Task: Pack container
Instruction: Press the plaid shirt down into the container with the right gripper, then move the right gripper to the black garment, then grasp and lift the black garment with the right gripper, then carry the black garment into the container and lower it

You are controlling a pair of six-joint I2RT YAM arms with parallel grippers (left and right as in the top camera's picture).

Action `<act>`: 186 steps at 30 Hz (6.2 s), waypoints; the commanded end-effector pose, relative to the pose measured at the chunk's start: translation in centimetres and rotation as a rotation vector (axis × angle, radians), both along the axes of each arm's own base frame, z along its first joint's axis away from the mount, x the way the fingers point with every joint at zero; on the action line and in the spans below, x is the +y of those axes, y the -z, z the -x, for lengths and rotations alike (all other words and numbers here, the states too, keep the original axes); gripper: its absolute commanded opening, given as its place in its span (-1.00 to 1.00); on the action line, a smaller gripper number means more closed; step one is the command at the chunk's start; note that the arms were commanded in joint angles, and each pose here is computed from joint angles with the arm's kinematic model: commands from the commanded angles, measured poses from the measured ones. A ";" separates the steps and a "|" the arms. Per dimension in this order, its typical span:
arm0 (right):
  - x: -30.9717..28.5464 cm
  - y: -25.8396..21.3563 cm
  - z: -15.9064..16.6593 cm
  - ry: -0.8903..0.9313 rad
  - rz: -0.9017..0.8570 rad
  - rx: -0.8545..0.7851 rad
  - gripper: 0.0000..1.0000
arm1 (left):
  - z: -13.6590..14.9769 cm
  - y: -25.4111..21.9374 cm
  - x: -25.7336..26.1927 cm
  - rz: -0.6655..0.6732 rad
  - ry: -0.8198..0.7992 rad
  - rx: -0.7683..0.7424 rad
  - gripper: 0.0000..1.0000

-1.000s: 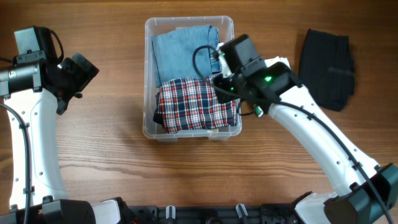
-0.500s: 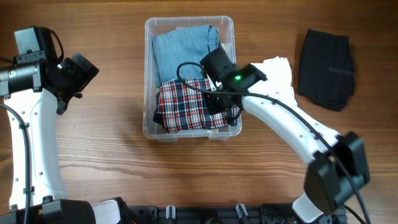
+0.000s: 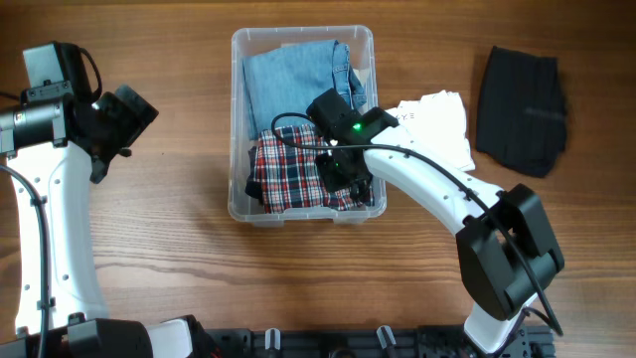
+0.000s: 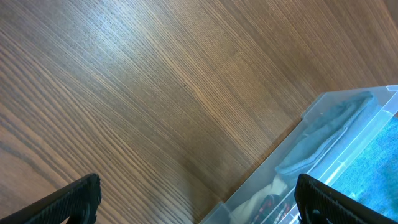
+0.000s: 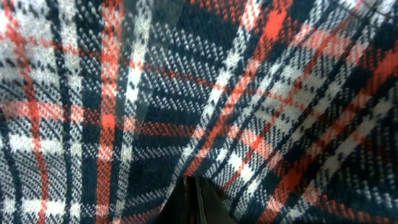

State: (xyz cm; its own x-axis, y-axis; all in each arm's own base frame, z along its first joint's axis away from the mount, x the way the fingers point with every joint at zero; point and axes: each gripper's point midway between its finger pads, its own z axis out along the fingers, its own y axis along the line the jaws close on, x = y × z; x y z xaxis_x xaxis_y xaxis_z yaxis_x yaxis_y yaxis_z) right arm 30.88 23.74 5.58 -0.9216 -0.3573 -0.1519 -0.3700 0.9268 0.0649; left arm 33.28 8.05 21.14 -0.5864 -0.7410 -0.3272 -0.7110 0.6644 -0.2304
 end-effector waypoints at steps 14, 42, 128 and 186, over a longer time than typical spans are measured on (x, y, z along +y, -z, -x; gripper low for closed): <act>2.4 -6.9 -0.7 -0.006 -0.135 -0.097 -0.91 | -0.1 -0.4 0.1 0.001 -0.003 -0.013 0.99; 8.2 2.8 1.0 -0.078 -0.127 0.012 -0.84 | -0.1 -0.4 0.1 0.001 -0.003 -0.013 0.99; -45.3 4.7 -14.9 0.629 -0.100 -0.366 1.00 | -0.1 -0.4 0.1 0.001 -0.003 -0.012 1.00; -23.0 -27.7 -15.1 0.404 -0.679 -0.783 -0.91 | -0.1 -0.4 0.1 0.001 -0.003 -0.013 0.99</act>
